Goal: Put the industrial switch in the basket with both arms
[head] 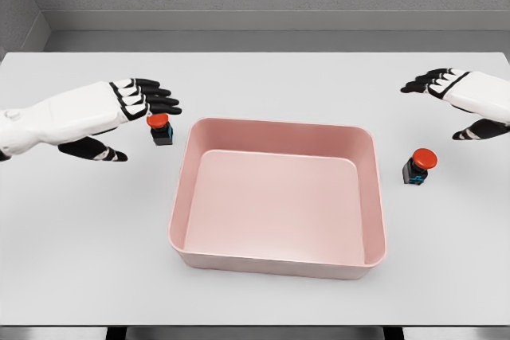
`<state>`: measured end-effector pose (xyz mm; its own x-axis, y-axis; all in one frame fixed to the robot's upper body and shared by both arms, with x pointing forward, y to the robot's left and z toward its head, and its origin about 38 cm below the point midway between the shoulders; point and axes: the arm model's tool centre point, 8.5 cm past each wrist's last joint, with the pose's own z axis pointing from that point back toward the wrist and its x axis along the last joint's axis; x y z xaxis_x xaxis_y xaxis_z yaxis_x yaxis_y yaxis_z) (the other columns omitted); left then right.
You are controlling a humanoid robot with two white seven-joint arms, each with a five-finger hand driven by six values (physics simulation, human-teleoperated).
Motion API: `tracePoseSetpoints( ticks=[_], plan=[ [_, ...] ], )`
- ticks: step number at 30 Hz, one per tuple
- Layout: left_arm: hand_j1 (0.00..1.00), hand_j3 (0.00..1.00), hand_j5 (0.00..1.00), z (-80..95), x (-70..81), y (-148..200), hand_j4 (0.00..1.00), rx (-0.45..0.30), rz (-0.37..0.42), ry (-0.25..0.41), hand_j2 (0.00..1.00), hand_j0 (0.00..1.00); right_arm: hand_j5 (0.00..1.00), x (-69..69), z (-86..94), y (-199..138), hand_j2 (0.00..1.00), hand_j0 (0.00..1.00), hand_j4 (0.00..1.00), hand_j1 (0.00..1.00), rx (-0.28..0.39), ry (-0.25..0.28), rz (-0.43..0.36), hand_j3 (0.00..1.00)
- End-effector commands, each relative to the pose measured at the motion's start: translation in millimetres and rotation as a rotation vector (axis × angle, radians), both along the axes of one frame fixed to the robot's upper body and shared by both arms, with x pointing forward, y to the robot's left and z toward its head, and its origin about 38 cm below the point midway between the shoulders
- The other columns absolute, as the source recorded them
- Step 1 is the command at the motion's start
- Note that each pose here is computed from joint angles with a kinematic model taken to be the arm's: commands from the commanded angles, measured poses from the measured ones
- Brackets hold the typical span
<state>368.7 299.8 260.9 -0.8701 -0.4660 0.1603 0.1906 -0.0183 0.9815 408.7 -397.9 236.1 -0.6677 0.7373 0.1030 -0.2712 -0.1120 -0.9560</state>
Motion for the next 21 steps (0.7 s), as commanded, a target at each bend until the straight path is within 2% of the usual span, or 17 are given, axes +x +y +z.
tracePoseSetpoints(
  ticks=[1, 4, 5, 6, 8, 9, 10, 11, 12, 14, 16, 18, 21],
  plan=[
    [1.00, 1.00, 1.00, 0.6, 0.6, 1.6, 1.00, -0.003, 0.005, 0.002, 1.00, 1.00, 1.00, -0.6, 1.8, 1.3, 1.00, 1.00, 1.00, 1.00, 0.005, -0.002, 0.004, 1.00],
    [1.00, 1.00, 1.00, 3.7, 4.8, 5.2, 1.00, 0.002, 0.018, -0.008, 1.00, 1.00, 1.00, -0.6, -1.0, -1.0, 1.00, 1.00, 1.00, 1.00, -0.006, 0.008, -0.002, 1.00],
    [1.00, 1.00, 1.00, 5.7, 12.6, 14.7, 1.00, 0.014, 0.052, -0.014, 1.00, 1.00, 1.00, -3.3, -9.3, -5.2, 1.00, 1.00, 1.00, 1.00, -0.014, 0.030, -0.013, 1.00],
    [1.00, 1.00, 1.00, 5.7, 20.4, 26.9, 1.00, 0.041, 0.090, -0.009, 1.00, 1.00, 1.00, -5.0, -9.8, -9.2, 1.00, 1.00, 1.00, 1.00, -0.024, 0.036, -0.019, 1.00],
    [1.00, 1.00, 1.00, -3.6, 25.5, 25.9, 1.00, 0.208, 0.098, 0.075, 1.00, 1.00, 1.00, -8.6, -17.5, -13.3, 1.00, 1.00, 1.00, 1.00, -0.027, 0.058, -0.029, 1.00],
    [1.00, 1.00, 1.00, -8.2, 27.1, 24.5, 1.00, 0.264, 0.104, 0.077, 1.00, 1.00, 1.00, -8.3, -19.1, -16.4, 1.00, 1.00, 1.00, 1.00, -0.028, 0.063, -0.039, 1.00],
    [1.00, 1.00, 1.00, -2.3, 29.8, 19.4, 1.00, 0.296, 0.096, 0.045, 1.00, 1.00, 1.00, -7.9, -20.7, -18.0, 1.00, 1.00, 1.00, 1.00, -0.027, 0.067, -0.045, 1.00],
    [1.00, 1.00, 1.00, 1.1, 33.4, 5.1, 1.00, 0.364, 0.063, 0.059, 1.00, 1.00, 1.00, -7.9, -21.4, -19.1, 1.00, 1.00, 1.00, 1.00, -0.032, 0.069, -0.047, 1.00],
    [1.00, 1.00, 1.00, -1.4, 32.0, -3.9, 1.00, 0.397, 0.024, 0.076, 1.00, 1.00, 1.00, -8.9, -24.5, -19.3, 1.00, 1.00, 1.00, 1.00, -0.033, 0.077, -0.048, 1.00],
    [1.00, 1.00, 1.00, 7.7, 35.6, -14.9, 1.00, 0.385, 0.008, 0.045, 1.00, 1.00, 1.00, -10.7, -29.5, -18.6, 1.00, 1.00, 1.00, 1.00, -0.032, 0.089, -0.047, 1.00],
    [1.00, 1.00, 1.00, 7.8, 39.8, -22.7, 1.00, 0.366, 0.016, 0.047, 1.00, 1.00, 1.00, -12.0, -33.9, -16.8, 1.00, 1.00, 1.00, 1.00, -0.030, 0.097, -0.043, 1.00],
    [1.00, 1.00, 1.00, 5.7, 49.6, -25.8, 1.00, 0.354, 0.110, 0.073, 1.00, 1.00, 1.00, -11.2, -38.6, -10.7, 1.00, 1.00, 1.00, 1.00, -0.014, 0.101, -0.035, 1.00],
    [1.00, 1.00, 1.00, 3.1, 54.7, -36.3, 1.00, 0.328, 0.129, 0.084, 1.00, 1.00, 1.00, -9.4, -44.8, -1.5, 1.00, 1.00, 1.00, 1.00, -0.003, 0.105, -0.020, 1.00]
  ],
)
